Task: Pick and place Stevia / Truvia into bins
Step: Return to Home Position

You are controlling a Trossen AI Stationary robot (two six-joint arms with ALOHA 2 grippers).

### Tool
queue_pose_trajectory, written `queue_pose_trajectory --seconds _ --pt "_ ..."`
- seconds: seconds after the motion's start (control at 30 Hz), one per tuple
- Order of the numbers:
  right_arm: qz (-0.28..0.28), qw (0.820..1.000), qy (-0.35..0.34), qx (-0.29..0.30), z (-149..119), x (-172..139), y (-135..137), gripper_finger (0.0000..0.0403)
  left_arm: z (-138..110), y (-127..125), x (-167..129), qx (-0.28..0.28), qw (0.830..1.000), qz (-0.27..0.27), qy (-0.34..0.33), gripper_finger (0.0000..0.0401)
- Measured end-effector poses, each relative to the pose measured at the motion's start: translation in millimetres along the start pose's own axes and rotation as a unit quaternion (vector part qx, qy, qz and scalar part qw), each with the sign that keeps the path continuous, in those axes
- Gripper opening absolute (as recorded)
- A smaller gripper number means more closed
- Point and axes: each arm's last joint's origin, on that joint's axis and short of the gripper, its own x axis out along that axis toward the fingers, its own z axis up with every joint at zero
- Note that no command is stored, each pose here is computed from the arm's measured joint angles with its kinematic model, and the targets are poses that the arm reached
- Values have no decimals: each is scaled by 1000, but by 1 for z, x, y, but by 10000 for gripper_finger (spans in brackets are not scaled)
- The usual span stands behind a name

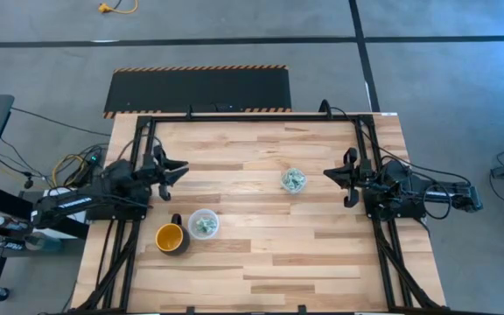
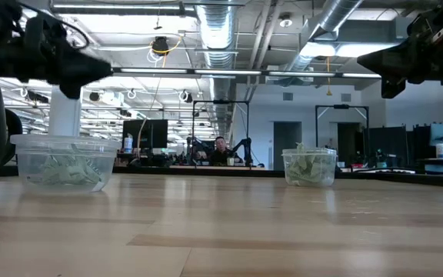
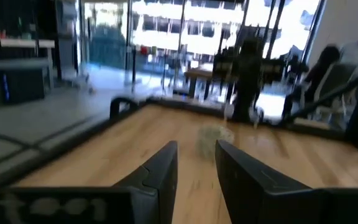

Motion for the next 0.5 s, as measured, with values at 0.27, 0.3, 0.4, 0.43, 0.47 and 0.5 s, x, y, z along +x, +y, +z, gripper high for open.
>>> queue_pose_trajectory --seconds 0.27,0.3,0.4,0.43,0.47,0.5 --pt "0 1000 1 0 0 0 0 0 -7 2 1 1 999 26 42 98" --pt "0 1000 3 0 0 0 0 0 -7 2 1 1 999 26 43 98" --pt "0 1000 5 0 -1 0 0 0 -7 2 1 1 999 27 47 98" --pt "0 1000 6 0 -1 0 0 0 -7 2 1 1 999 27 47 98" --pt "0 1000 7 0 -1 0 0 0 -7 2 1 1 999 27 47 98" --pt "-1 1000 7 0 -1 0 0 0 -7 2 1 1 998 27 48 98"
